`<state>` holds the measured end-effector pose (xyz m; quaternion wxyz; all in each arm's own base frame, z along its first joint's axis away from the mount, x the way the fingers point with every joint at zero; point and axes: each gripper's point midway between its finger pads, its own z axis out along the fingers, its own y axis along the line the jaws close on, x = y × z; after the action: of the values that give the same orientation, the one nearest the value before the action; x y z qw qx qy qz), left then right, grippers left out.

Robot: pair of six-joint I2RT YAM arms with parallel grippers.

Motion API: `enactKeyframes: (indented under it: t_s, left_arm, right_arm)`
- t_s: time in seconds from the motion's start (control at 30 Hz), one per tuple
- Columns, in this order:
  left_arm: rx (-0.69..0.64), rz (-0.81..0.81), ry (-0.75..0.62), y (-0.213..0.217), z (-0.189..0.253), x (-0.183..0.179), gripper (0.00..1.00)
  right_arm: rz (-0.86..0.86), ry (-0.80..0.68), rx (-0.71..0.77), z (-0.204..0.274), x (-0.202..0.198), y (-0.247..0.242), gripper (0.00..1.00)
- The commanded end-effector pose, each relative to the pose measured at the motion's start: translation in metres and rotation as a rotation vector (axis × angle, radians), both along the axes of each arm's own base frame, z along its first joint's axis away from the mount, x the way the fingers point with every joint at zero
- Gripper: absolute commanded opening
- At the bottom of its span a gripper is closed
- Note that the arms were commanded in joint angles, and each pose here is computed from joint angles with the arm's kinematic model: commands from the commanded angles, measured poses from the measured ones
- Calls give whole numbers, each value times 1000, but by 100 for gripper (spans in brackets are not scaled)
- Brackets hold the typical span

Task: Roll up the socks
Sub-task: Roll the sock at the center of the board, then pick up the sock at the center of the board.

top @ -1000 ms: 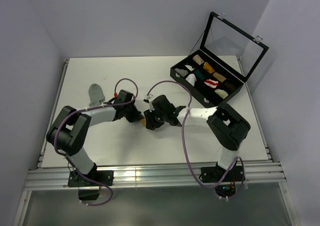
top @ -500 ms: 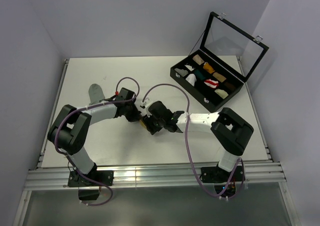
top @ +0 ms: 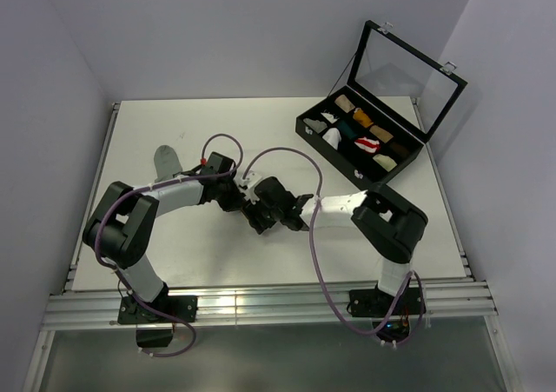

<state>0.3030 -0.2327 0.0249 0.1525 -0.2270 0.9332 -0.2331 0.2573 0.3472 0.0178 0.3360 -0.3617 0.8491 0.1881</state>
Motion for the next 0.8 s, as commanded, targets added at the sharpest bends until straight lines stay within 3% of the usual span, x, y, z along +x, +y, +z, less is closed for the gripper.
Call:
enactKeyframes:
  t_s: [0.0, 0.43, 0.57, 0.6, 0.7, 0.77]
  left_arm:
    - [27, -21, 20, 0, -5, -4, 0]
    - [14, -22, 24, -3, -5, -3, 1]
    - [2, -21, 18, -5, -4, -2, 0]
    - [-2, -21, 17, -6, -3, -2, 1]
    - [-23, -16, -1, -9, 5, 1, 3]
    - [-26, -12, -21, -8, 12, 3, 7]
  right_arm:
    - [15, -39, 50, 6, 10, 18, 65]
    - [20, -35, -59, -22, 7, 15, 54]
    - [8, 3, -104, -36, -1, 5, 38]
    - [7, 19, -124, -43, -4, 3, 25]
    - [-14, 52, -158, -53, -12, -11, 0]
    - [-28, 70, -146, -53, -18, -16, 0]
